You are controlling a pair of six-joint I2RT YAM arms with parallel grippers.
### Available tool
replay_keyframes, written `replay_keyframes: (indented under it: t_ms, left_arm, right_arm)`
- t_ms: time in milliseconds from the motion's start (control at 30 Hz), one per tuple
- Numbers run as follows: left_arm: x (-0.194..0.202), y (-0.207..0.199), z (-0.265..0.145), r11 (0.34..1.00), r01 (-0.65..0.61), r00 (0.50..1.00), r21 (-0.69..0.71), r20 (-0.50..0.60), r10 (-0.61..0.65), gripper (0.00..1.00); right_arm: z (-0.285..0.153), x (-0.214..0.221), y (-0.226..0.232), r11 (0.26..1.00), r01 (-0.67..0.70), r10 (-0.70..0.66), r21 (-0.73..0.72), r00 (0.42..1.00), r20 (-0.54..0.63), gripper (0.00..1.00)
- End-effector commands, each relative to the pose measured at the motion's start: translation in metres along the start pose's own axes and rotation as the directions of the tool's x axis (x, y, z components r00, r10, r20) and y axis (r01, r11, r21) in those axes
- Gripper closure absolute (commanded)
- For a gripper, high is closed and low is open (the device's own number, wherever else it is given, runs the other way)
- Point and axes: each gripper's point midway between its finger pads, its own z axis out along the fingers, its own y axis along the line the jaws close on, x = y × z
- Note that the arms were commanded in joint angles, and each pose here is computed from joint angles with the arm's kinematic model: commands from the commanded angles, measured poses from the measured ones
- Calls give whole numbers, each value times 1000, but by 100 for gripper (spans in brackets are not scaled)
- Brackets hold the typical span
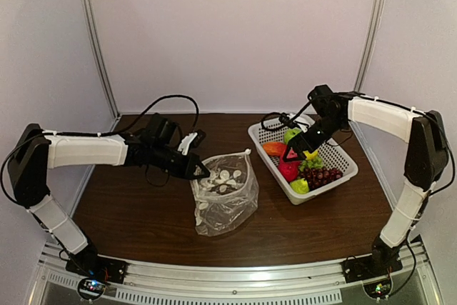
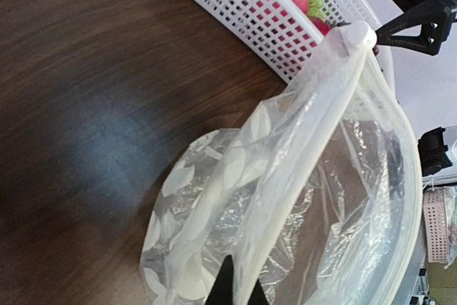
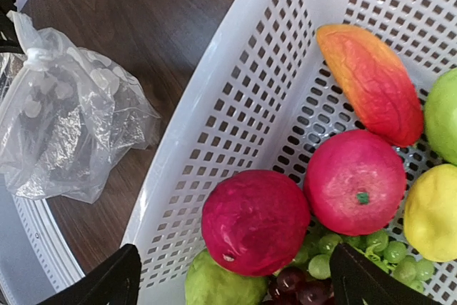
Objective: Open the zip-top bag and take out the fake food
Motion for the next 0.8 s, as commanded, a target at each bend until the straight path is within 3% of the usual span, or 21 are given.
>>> replay_keyframes:
  t_ms: [0,200,467,500,533,767]
  left_arm:
    - [-40,-24,-24,995,-97,992,-20,77,98,94]
    - [-71,-36,-47,983,-163,980,-85,105,172,59]
    - [-101,-49,-90,950,-236,946,-203,176,272,36]
    - [-104,-50,-96,945,-241,940,-220,191,284,17]
    - [-106,-49,-103,939,-241,933,-246,206,294,4]
    - [-108,-35,-148,886,-199,896,-419,288,337,2]
  right_arm:
    - [-56,-28,-11,992,44,-61,121,989,138,6]
    - [-118,-42,-41,957,-51,-47,284,944,327,0]
    - [-187,-45,-50,863,-221,-78,454,830,552,0]
    - [-193,-44,-49,857,-232,-87,461,815,572,0]
    - [-198,-44,-45,854,-231,-103,465,802,588,0]
    - [-221,-42,-35,841,-270,-126,469,745,655,0]
